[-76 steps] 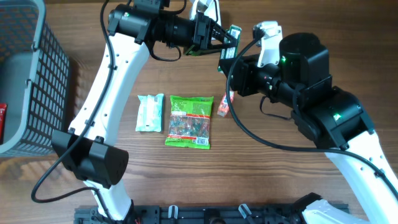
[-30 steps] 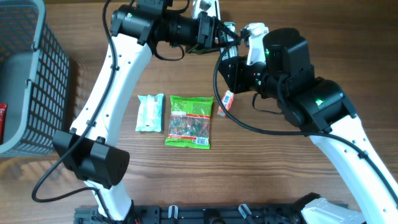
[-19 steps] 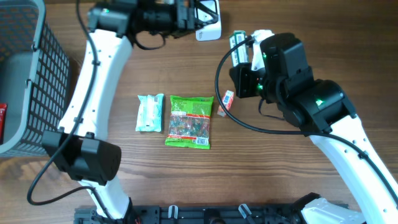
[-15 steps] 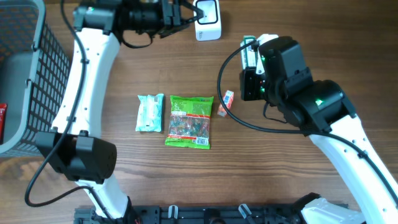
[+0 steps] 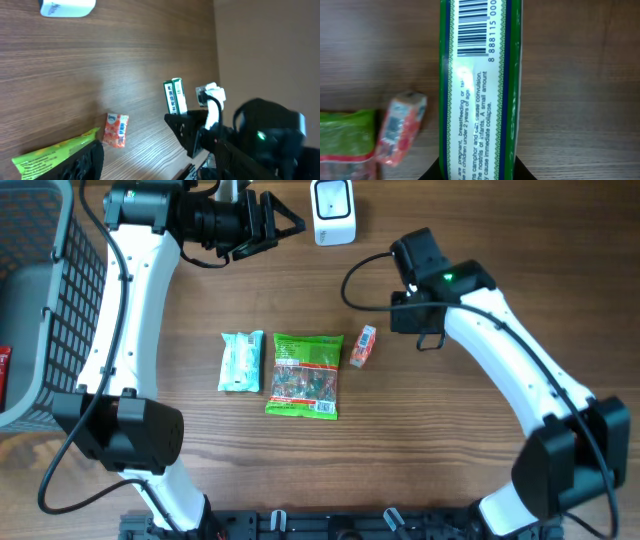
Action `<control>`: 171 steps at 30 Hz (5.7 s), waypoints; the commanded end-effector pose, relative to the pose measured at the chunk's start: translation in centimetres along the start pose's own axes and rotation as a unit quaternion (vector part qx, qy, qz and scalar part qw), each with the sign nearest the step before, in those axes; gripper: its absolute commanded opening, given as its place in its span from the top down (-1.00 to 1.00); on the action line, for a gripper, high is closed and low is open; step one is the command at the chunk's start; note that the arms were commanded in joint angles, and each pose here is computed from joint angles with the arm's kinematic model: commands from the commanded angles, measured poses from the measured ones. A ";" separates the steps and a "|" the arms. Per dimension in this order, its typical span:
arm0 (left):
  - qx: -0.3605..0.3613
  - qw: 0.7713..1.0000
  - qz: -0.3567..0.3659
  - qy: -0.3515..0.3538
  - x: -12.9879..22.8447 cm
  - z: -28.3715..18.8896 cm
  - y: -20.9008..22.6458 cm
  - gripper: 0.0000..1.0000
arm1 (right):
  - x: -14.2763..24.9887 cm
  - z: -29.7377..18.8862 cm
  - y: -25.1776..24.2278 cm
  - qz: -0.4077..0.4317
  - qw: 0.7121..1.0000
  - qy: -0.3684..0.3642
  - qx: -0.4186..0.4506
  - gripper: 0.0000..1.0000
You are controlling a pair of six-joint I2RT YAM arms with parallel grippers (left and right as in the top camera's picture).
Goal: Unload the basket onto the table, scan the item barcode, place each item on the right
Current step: 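Lower the green box right of the red-white box with the right gripper, then reach the left gripper into the basket and grasp a red Nescafe stick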
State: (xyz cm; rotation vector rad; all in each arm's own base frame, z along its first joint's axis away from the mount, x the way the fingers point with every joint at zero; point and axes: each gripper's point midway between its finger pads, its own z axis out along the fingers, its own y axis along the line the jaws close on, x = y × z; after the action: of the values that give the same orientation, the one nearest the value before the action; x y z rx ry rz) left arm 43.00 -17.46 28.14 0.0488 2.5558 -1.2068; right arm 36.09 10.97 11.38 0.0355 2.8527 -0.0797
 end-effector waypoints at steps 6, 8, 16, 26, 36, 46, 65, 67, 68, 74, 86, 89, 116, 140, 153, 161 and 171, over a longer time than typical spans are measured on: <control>-0.035 0.999 0.012 -0.009 -0.2 -0.1 1.2 -0.36 | 3.9 5.5 -0.4 -0.019 0.997 0.075 0.005 0.79; -0.046 0.999 0.011 -0.011 -0.3 -0.2 1.6 -0.36 | 4.6 6.4 -0.4 -0.019 0.997 0.077 0.004 0.79; -0.055 0.998 0.009 -0.011 -0.3 -0.2 1.9 -0.37 | 6.9 8.4 0.1 -0.019 0.995 0.091 -0.021 0.77; -0.055 0.998 0.009 -0.011 -0.3 -0.2 1.9 -0.41 | 7.5 8.7 0.1 -0.042 0.994 0.097 -0.025 -0.43; -0.222 0.968 0.005 -0.120 -4.3 -6.9 6.6 -0.48 | -2.9 -2.3 0.2 -0.037 0.998 -0.003 -0.048 -0.94; -0.542 0.770 -0.197 -0.273 -1.5 -32.5 23.3 -0.66 | -6.3 -2.2 -5.0 0.041 0.998 -0.041 -0.037 -0.99; -0.566 0.720 -0.374 -0.149 9.7 -38.2 39.3 -0.78 | -9.7 -2.8 -4.5 0.048 0.992 -0.109 -0.051 -0.99; -0.563 0.720 -0.384 -0.134 10.4 -37.8 40.7 -0.78 | -9.7 -2.8 -4.5 0.048 0.991 -0.109 -0.051 -0.99; -0.562 0.724 -0.382 -0.121 10.7 -37.6 41.4 -0.78 | -9.7 -2.8 -4.5 0.048 0.991 -0.109 -0.051 -0.99; -0.548 0.746 -0.373 -0.067 11.7 -35.3 44.6 -0.66 | -9.7 -2.8 -4.5 0.049 0.992 -0.109 -0.051 -1.00; -0.514 0.808 -0.286 -0.039 10.2 -33.6 46.2 -0.48 | -9.7 -2.8 -4.5 0.048 0.992 -0.109 -0.051 -1.00; -0.508 0.813 -0.284 -0.022 10.8 -33.1 46.9 -0.47 | -9.7 -2.8 -4.5 0.048 0.991 -0.109 -0.051 -0.99; -0.473 0.845 -0.248 0.035 19.4 -28.0 55.4 -0.48 | -9.7 -2.8 -4.5 0.048 0.991 -0.109 -0.051 -0.99; -0.283 0.931 -0.229 -0.009 13.8 -17.2 49.7 -0.20 | -9.7 -2.8 -4.5 0.048 0.992 -0.109 -0.051 -0.99; -0.374 0.905 -0.195 -0.064 7.8 -22.0 47.7 -0.35 | -9.7 -2.8 -4.5 0.049 0.992 -0.109 -0.051 -0.99; -0.427 0.884 -0.179 -0.054 7.4 -23.5 47.2 -0.29 | -9.7 -2.8 -4.5 0.048 0.992 -0.109 -0.051 -1.00; -0.449 0.877 -0.140 -0.094 4.8 -25.7 44.7 -0.50 | -9.7 -2.8 -4.5 0.049 0.991 -0.109 -0.051 -0.99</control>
State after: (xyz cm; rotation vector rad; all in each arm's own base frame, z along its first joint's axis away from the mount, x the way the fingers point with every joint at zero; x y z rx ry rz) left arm 39.01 29.56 7.06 -0.6190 2.7599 -0.0163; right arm 44.30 6.37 16.21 0.1259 2.6482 0.0663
